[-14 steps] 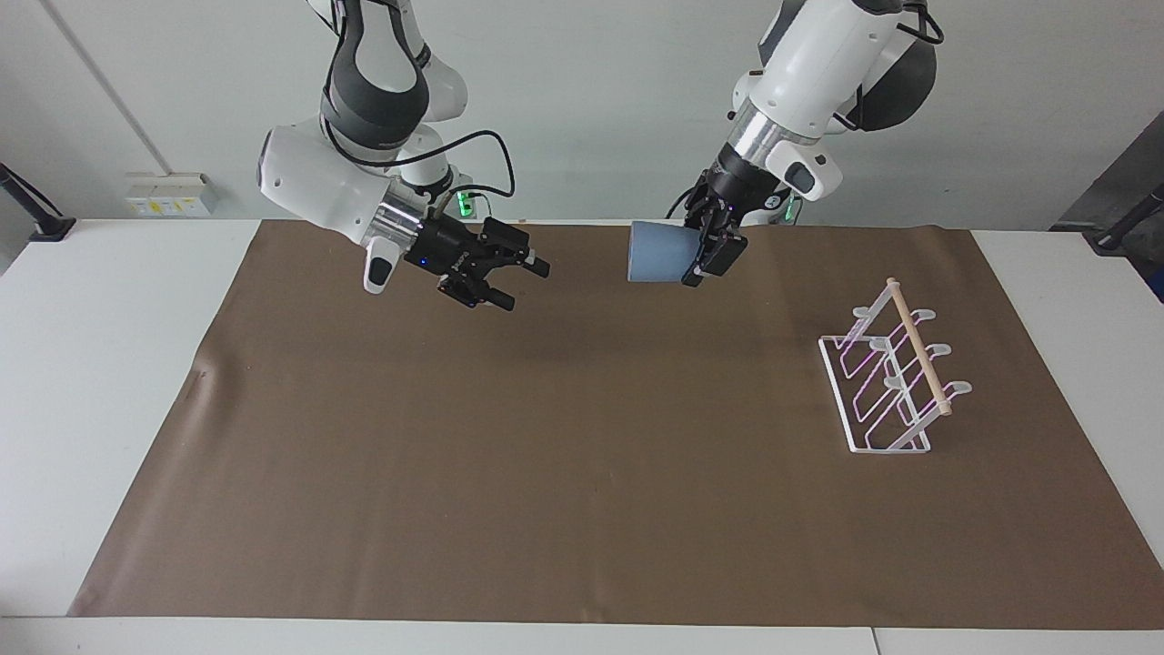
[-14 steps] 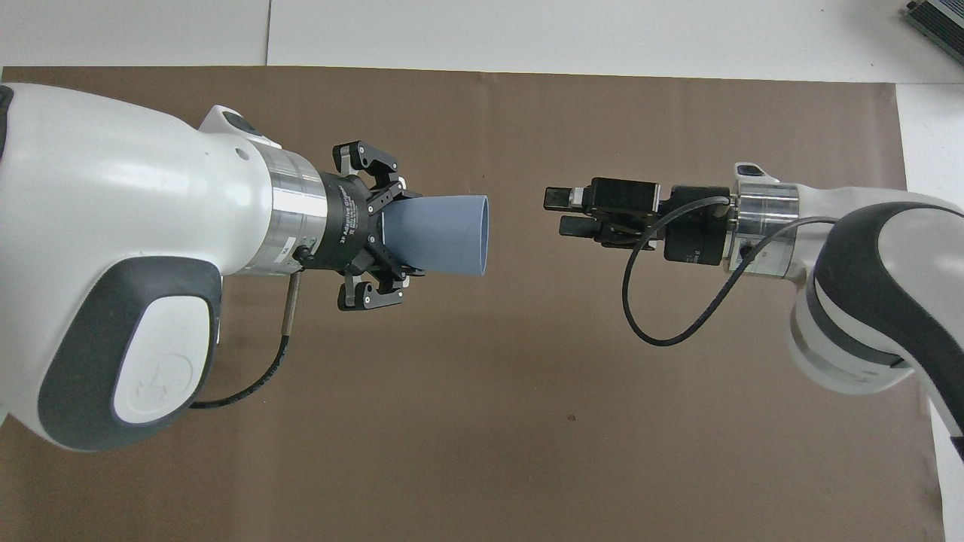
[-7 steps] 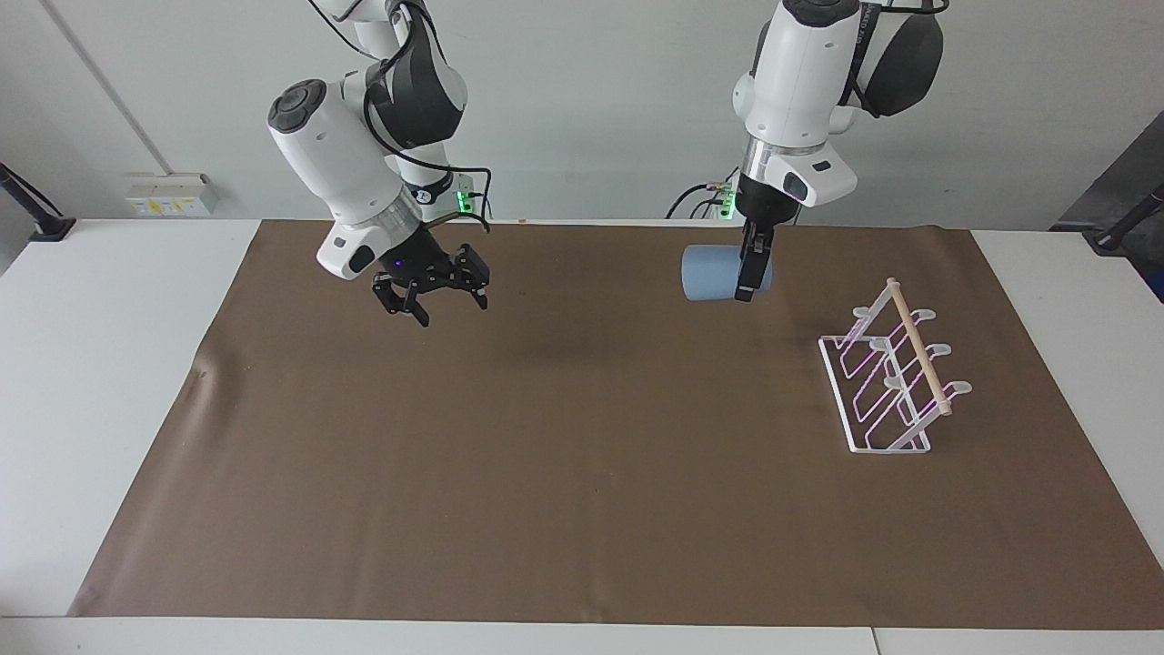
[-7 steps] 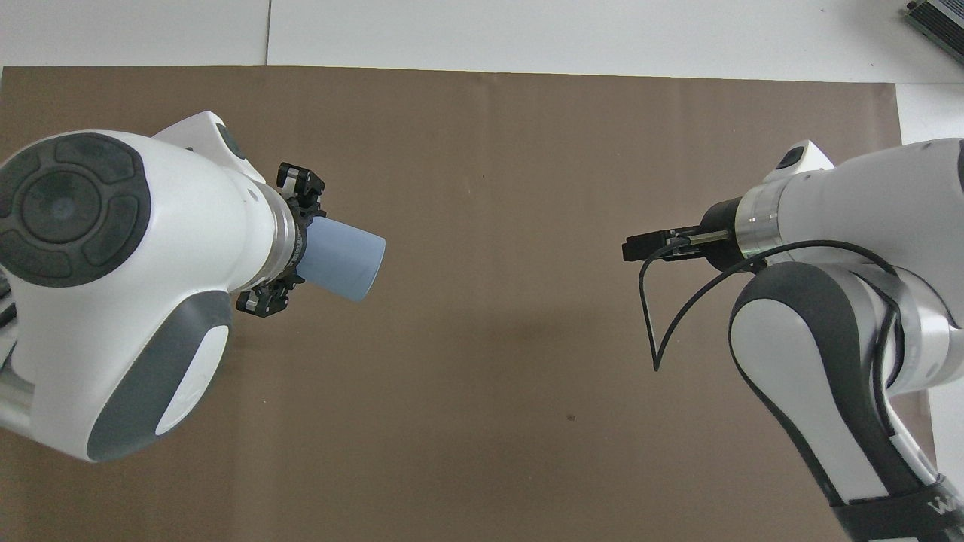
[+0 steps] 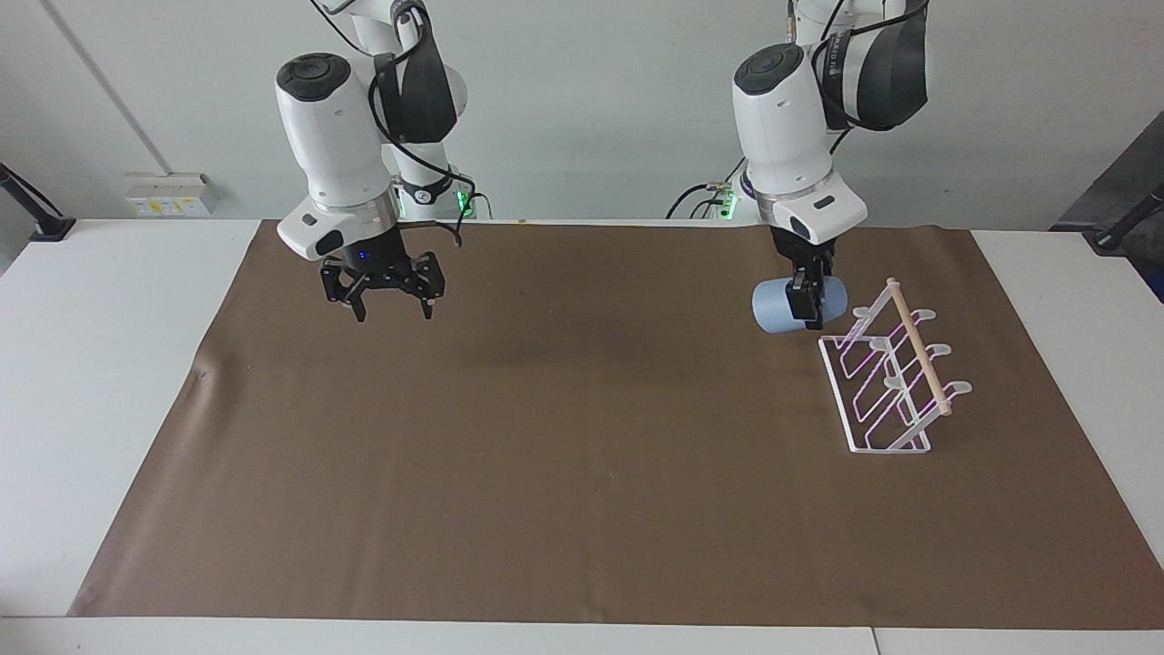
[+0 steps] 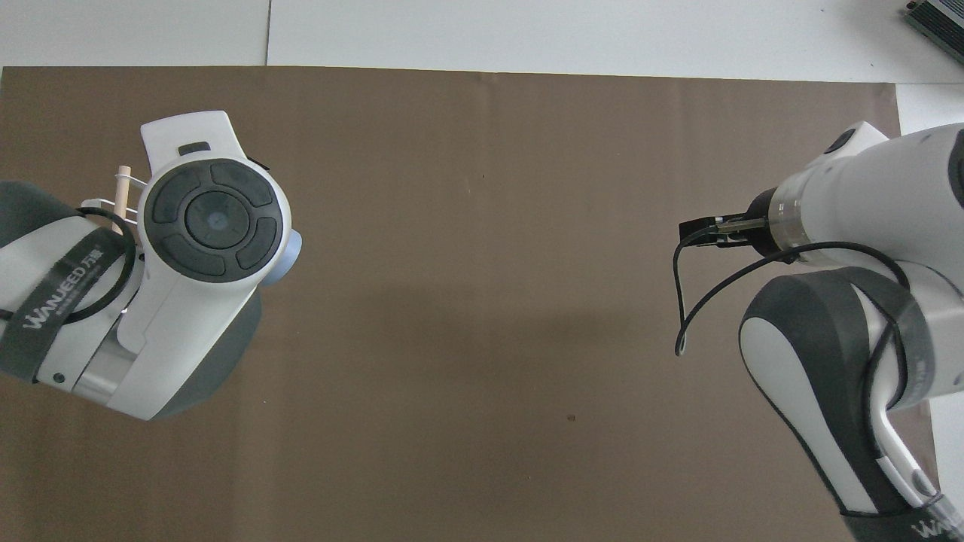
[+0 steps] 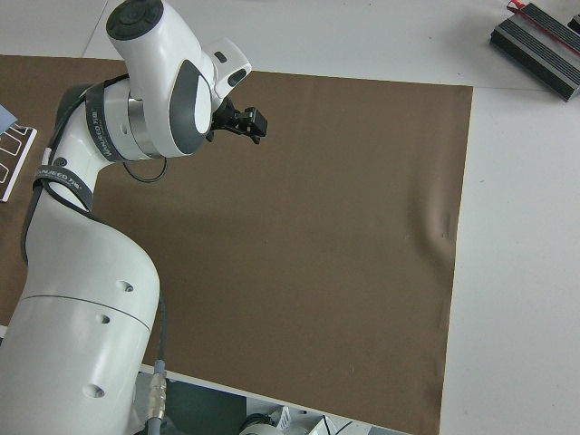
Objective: Hang cup on cup holder
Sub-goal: 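Release the cup with the right gripper while the left gripper withdraws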
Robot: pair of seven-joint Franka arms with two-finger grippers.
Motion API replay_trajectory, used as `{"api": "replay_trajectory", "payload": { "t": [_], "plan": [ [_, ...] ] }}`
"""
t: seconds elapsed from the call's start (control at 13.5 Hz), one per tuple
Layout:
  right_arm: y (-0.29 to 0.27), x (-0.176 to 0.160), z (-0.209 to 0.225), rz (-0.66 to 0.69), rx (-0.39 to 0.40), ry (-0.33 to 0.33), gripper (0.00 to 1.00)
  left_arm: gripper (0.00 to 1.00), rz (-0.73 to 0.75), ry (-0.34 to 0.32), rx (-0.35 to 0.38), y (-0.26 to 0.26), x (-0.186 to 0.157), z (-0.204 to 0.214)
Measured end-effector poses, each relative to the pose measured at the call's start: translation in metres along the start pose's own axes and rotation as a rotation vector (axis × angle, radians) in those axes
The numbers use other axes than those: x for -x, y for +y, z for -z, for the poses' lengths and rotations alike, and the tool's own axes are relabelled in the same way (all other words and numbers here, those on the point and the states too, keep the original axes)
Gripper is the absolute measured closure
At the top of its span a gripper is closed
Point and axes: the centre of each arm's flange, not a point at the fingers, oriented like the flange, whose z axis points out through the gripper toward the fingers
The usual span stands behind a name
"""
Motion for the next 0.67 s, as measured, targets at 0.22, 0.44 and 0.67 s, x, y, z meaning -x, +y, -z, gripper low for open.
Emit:
{"api": "replay_trajectory", "payload": {
  "t": [0.22,0.44,0.67],
  "plan": [
    [0.022,-0.001,0.045,-0.04,0.009,-0.016,0.0,0.25,-0.078,0.157,-0.02,0.007,0.004,-0.015],
    [0.04,0.003,0.073,-0.072,0.015,-0.045,0.0,0.25,-0.171,0.273,-0.008,0.012,-0.003,-0.016],
    [0.087,0.006,0.099,-0.144,0.023,-0.058,0.0,0.25,-0.255,0.365,0.044,0.018,-0.019,-0.026]
  ]
}}
